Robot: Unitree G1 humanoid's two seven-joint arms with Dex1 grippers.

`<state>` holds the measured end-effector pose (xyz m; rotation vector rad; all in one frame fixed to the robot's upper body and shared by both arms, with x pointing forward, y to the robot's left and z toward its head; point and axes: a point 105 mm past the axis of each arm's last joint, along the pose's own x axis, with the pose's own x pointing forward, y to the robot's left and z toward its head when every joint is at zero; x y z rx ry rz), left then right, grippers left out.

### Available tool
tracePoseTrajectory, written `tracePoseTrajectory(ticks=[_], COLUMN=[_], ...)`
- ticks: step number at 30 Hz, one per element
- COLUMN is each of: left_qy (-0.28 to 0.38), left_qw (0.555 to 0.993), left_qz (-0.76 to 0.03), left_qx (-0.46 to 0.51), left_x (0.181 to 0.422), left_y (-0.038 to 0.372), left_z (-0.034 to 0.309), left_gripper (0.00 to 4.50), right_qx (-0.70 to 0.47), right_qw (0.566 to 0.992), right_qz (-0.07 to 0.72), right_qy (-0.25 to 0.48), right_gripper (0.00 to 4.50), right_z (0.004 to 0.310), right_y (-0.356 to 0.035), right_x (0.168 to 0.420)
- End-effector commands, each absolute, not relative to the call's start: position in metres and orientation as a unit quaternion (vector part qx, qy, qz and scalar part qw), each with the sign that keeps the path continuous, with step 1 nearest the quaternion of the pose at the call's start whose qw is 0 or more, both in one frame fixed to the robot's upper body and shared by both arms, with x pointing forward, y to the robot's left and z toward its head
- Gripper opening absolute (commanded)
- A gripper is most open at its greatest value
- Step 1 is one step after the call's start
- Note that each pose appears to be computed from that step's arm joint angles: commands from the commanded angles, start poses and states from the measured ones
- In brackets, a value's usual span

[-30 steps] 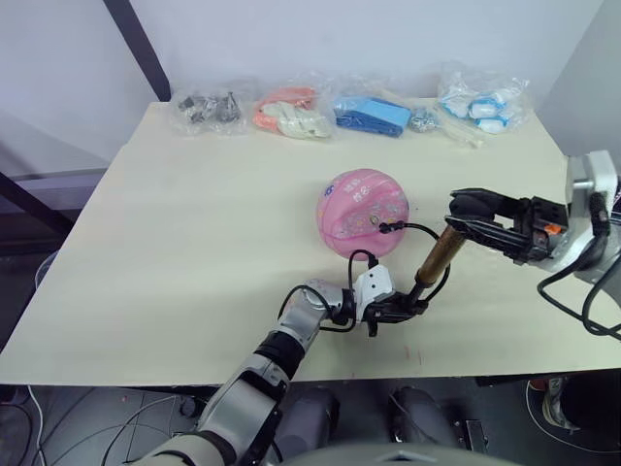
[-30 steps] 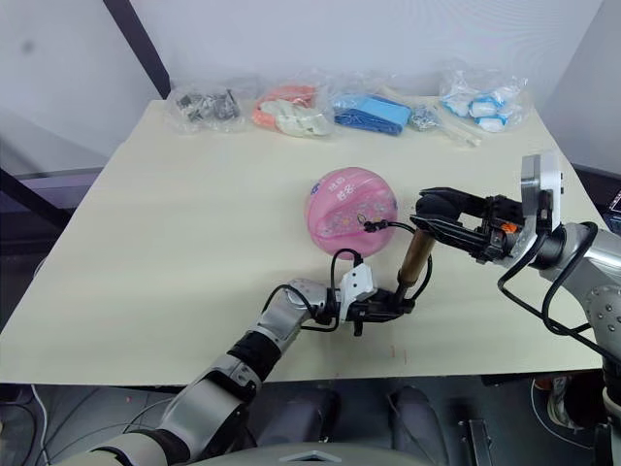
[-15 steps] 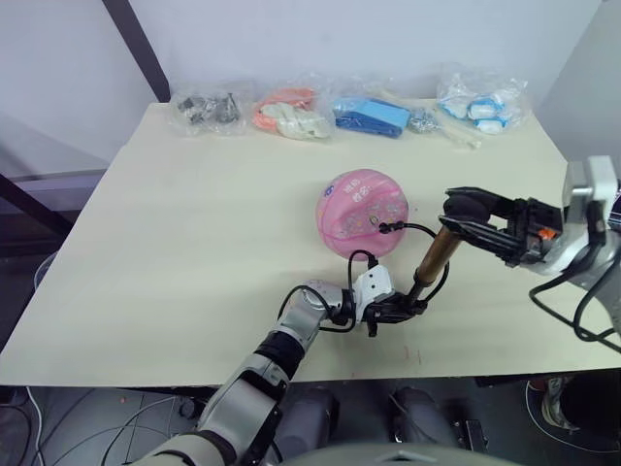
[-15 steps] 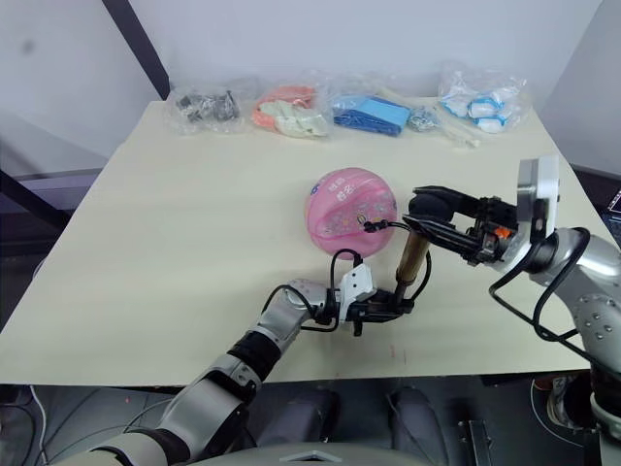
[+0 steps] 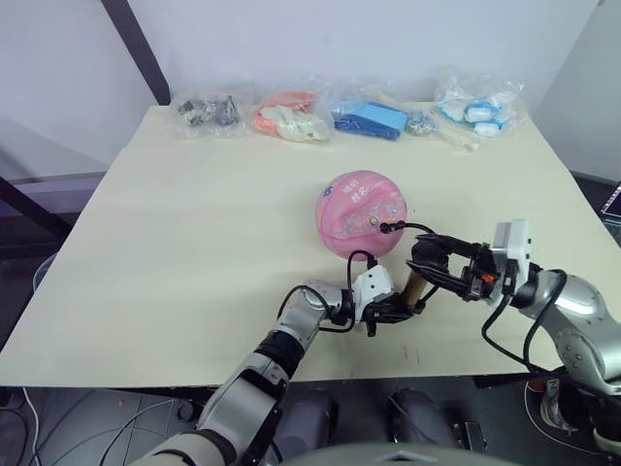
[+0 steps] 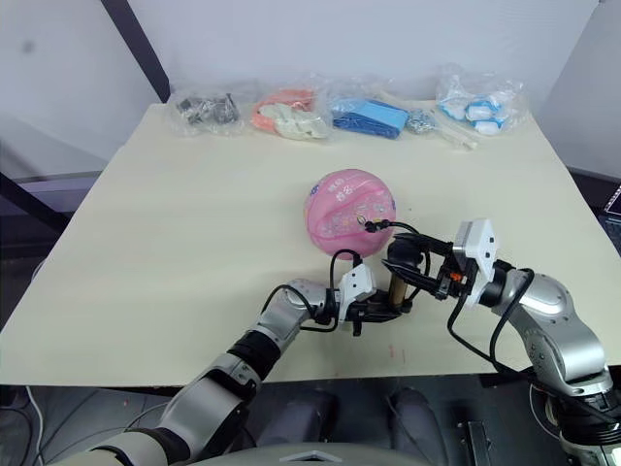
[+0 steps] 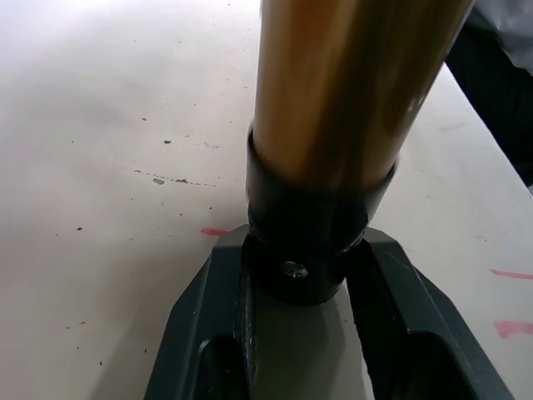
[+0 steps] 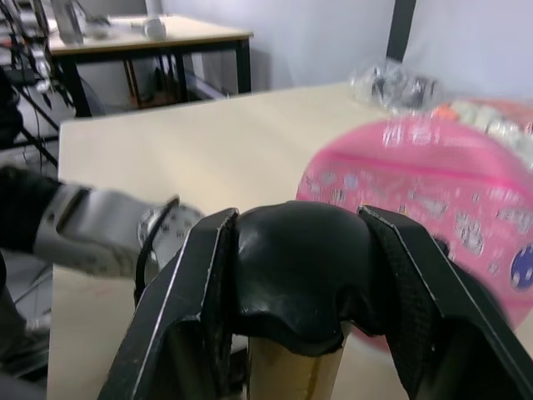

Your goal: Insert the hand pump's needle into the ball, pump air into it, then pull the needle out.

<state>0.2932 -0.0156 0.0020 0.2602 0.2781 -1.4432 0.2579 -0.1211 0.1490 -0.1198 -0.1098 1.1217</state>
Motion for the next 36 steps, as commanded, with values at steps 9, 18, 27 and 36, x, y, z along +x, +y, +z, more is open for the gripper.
tracePoseTrajectory(ticks=[9, 18, 27, 36], left_qy=[0.191, 0.192, 0.193, 0.192], left_qw=[0.735, 0.733, 0.736, 0.740], left_qz=[-0.641, -0.643, -0.640, -0.636], left_qx=[0.109, 0.109, 0.108, 0.107], left_x=[0.287, 0.288, 0.290, 0.291], left_y=[0.001, 0.001, 0.002, 0.001], left_z=[-0.025, -0.024, -0.022, -0.022], left_gripper=[1.08, 1.08, 1.08, 1.08], right_qx=[-0.054, -0.048, -0.051, -0.035], right_qw=[0.825, 0.833, 0.841, 0.860], right_qz=[0.549, 0.524, 0.530, 0.508], right_qy=[-0.119, -0.172, -0.091, -0.044], right_gripper=[1.91, 1.91, 1.91, 1.91], right_z=[0.239, 0.295, 0.231, 0.168], right_y=[-0.142, -0.160, -0.142, -0.132], right_x=[0.251, 0.254, 0.260, 0.263])
